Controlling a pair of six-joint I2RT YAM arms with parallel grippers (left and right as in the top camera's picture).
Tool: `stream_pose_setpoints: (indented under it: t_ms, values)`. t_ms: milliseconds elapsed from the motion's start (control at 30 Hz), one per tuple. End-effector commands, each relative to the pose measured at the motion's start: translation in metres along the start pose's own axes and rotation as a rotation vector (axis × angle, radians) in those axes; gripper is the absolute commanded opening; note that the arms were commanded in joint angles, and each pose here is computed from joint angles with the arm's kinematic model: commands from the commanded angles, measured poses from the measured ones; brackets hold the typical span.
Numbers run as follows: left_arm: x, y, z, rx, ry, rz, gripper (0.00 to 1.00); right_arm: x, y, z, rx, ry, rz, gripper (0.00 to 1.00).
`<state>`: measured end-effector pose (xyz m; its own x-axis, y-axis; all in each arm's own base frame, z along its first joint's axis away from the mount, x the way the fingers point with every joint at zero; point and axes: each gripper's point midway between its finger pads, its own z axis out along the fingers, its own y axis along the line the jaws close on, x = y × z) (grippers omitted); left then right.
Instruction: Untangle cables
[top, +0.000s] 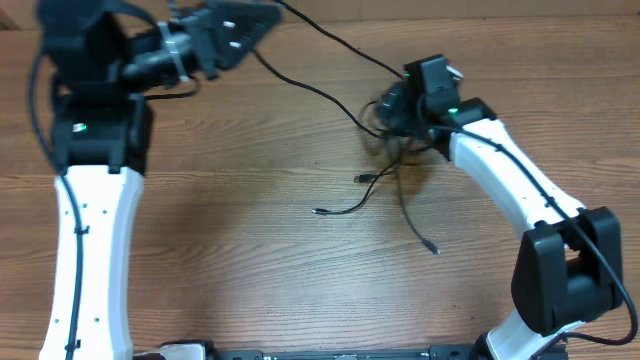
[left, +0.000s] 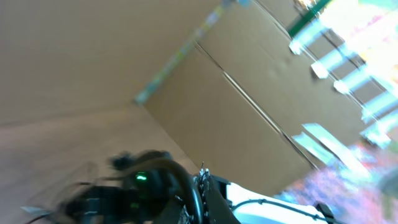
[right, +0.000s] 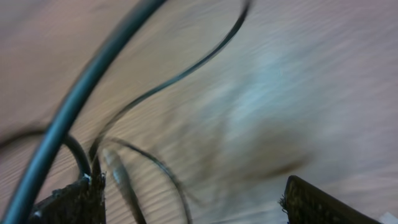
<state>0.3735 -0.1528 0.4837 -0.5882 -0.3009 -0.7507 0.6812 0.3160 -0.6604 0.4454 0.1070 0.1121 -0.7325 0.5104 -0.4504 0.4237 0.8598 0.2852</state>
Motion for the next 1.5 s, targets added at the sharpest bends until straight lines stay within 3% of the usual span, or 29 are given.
stream_pose_setpoints:
  t_ms: [0, 267, 533, 733, 1000, 1233, 1467]
  values:
    - [-0.026, -0.018, -0.039, -0.054, -0.101, 0.072, 0.04, -0.049, -0.08, -0.004, 0.247, -0.14, 0.113, 0.92]
    - [-0.054, 0.003, -0.08, -0.169, -0.208, 0.084, 0.04, -0.077, -0.15, -0.008, 0.353, -0.129, 0.177, 0.95]
    - [-0.099, 0.011, -0.119, -0.359, -0.378, 0.192, 0.04, -0.068, -0.179, -0.013, 0.422, -0.066, 0.21, 0.98]
    - [-0.13, 0.053, -0.161, -0.637, -0.476, 0.241, 0.04, -0.052, -0.179, -0.013, 0.414, 0.009, 0.207, 1.0]
    - [-0.168, 0.134, -0.192, -0.858, -0.48, 0.362, 0.04, -0.042, -0.176, -0.013, 0.397, 0.059, 0.21, 1.0]
    - [-0.191, 0.196, -0.234, -0.997, -0.556, 0.305, 0.04, -0.039, -0.177, -0.013, 0.4, 0.072, 0.209, 1.0]
    - [-0.208, 0.254, -0.317, -1.154, -0.706, 0.197, 0.04, -0.039, -0.177, -0.013, 0.4, 0.072, 0.209, 1.0]
